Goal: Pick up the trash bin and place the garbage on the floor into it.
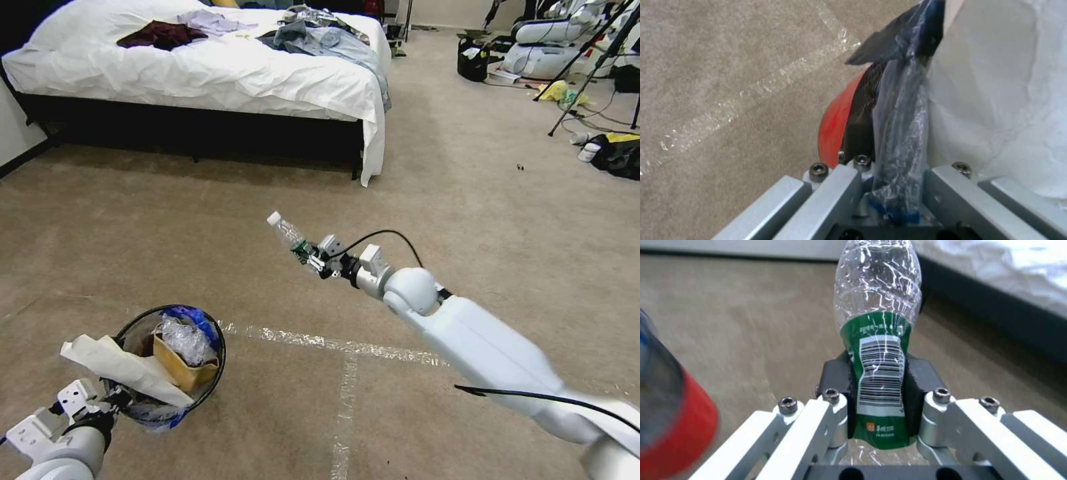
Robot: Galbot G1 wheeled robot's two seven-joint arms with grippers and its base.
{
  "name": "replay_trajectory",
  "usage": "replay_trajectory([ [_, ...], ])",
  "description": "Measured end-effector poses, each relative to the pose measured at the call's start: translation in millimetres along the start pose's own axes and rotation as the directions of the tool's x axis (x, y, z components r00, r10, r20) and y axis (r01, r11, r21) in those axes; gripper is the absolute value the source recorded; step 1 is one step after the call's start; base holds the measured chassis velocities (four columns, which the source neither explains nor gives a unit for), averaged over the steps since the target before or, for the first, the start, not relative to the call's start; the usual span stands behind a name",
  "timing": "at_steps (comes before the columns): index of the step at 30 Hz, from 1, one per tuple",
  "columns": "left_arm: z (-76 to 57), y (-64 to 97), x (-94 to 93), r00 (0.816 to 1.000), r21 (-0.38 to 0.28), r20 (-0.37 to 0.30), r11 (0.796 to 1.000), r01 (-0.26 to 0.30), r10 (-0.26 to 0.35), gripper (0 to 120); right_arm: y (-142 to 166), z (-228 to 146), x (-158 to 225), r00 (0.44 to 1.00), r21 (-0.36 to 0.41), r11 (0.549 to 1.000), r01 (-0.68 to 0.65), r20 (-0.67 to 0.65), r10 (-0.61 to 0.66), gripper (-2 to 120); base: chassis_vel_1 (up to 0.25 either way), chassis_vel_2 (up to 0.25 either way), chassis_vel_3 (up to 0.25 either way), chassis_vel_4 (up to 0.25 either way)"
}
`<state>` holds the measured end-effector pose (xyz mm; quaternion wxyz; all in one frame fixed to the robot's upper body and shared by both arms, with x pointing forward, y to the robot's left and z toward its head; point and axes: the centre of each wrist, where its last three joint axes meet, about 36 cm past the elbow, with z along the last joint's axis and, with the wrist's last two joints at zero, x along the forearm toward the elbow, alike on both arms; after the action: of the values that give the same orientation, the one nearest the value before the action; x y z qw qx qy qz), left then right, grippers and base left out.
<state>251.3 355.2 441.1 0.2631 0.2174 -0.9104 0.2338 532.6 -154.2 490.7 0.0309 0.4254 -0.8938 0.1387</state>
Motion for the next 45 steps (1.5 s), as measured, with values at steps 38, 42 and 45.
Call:
replay_trajectory([
  [38,-9.4,-4.7,-0.3,1.0,-0.001,0.011,1.0,-0.023,0.024,0,183,-126,-54,0.902,-0.165,0.944,0.285,-0.288,-0.322,19,0.0,0.0,0.0,0.0],
  [42,-11.2,-4.4,-0.7,1.0,0.002,0.014,1.0,-0.025,0.025,0,189,-119,-59,0.887,-0.161,0.942,0.294,-0.322,-0.332,19,0.0,0.0,0.0,0.0],
  [45,-12.1,-4.1,-1.1,1.0,0.003,0.015,1.0,-0.025,0.025,0,195,-116,-61,0.877,-0.159,0.941,0.3,-0.342,-0.337,19,0.0,0.0,0.0,0.0],
])
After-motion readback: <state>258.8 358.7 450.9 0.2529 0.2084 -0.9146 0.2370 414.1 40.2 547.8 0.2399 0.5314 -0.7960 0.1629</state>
